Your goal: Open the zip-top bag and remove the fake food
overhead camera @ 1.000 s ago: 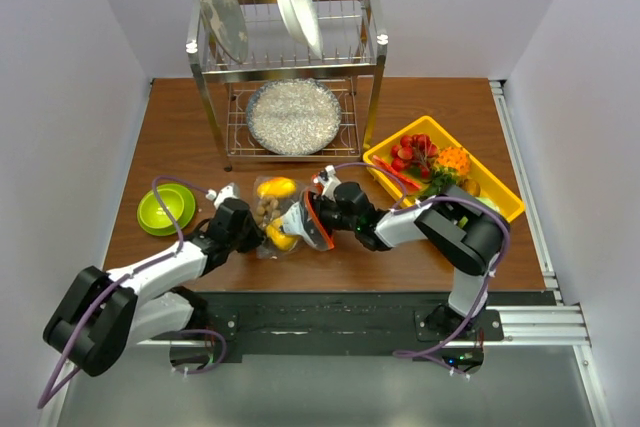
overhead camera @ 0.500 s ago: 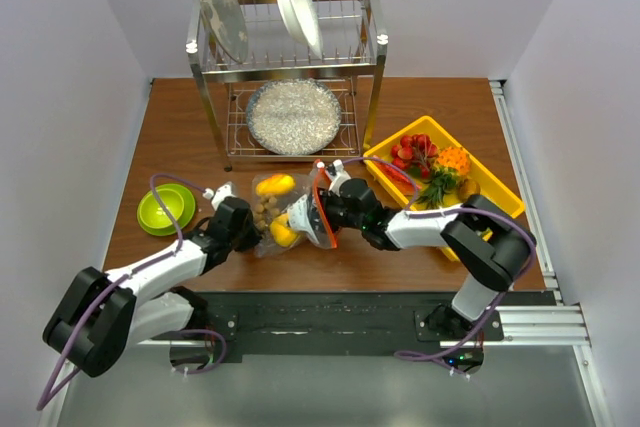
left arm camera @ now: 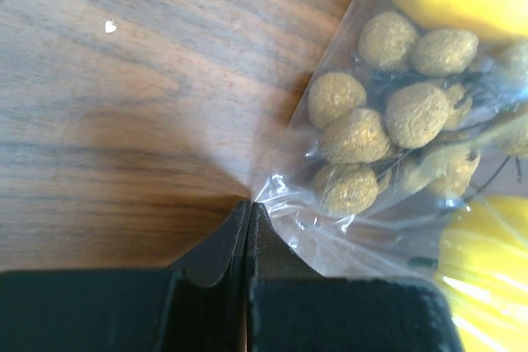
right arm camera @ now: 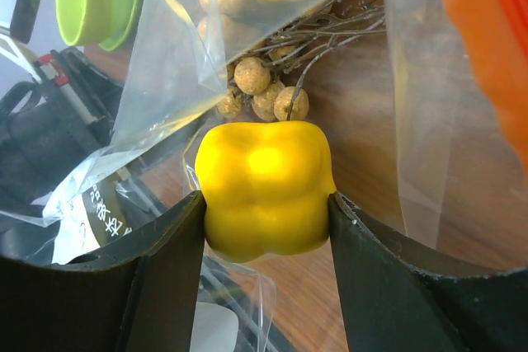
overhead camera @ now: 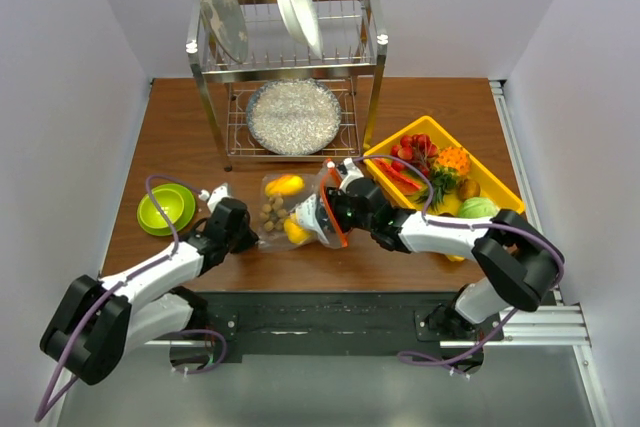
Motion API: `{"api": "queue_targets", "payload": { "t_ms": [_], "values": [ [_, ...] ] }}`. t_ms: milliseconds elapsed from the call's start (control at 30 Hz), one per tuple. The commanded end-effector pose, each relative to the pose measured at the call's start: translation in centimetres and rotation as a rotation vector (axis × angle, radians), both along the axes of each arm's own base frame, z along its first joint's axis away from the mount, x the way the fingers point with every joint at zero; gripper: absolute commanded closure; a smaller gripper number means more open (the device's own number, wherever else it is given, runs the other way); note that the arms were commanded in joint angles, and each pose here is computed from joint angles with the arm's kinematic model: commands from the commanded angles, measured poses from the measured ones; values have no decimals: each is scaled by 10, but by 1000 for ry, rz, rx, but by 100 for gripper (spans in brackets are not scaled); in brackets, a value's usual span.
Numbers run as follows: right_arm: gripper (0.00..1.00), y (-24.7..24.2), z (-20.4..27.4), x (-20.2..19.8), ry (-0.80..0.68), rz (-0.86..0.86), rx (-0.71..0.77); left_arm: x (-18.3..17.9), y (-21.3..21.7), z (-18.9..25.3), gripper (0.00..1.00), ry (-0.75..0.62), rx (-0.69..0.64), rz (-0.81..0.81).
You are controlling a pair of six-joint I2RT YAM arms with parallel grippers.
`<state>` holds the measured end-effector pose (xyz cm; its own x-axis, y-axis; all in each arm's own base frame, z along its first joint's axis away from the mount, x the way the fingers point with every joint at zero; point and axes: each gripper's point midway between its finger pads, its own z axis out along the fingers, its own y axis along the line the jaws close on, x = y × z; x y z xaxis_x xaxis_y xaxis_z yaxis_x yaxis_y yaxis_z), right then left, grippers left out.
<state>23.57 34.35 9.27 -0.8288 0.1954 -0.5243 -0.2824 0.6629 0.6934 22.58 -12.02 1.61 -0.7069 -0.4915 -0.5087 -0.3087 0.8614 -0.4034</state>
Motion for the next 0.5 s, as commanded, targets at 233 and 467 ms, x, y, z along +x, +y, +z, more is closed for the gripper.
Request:
{"api": "queue_targets", "payload": {
  "t_ms": [233,467],
  "values": [
    [45,21,-14,-8,95,46,145,7,-25,69,76,-152,-81,-186],
    [17,14,-12,-3,101,-12,147,0,-38,63,86,-116,-157,-208]
  ]
}}
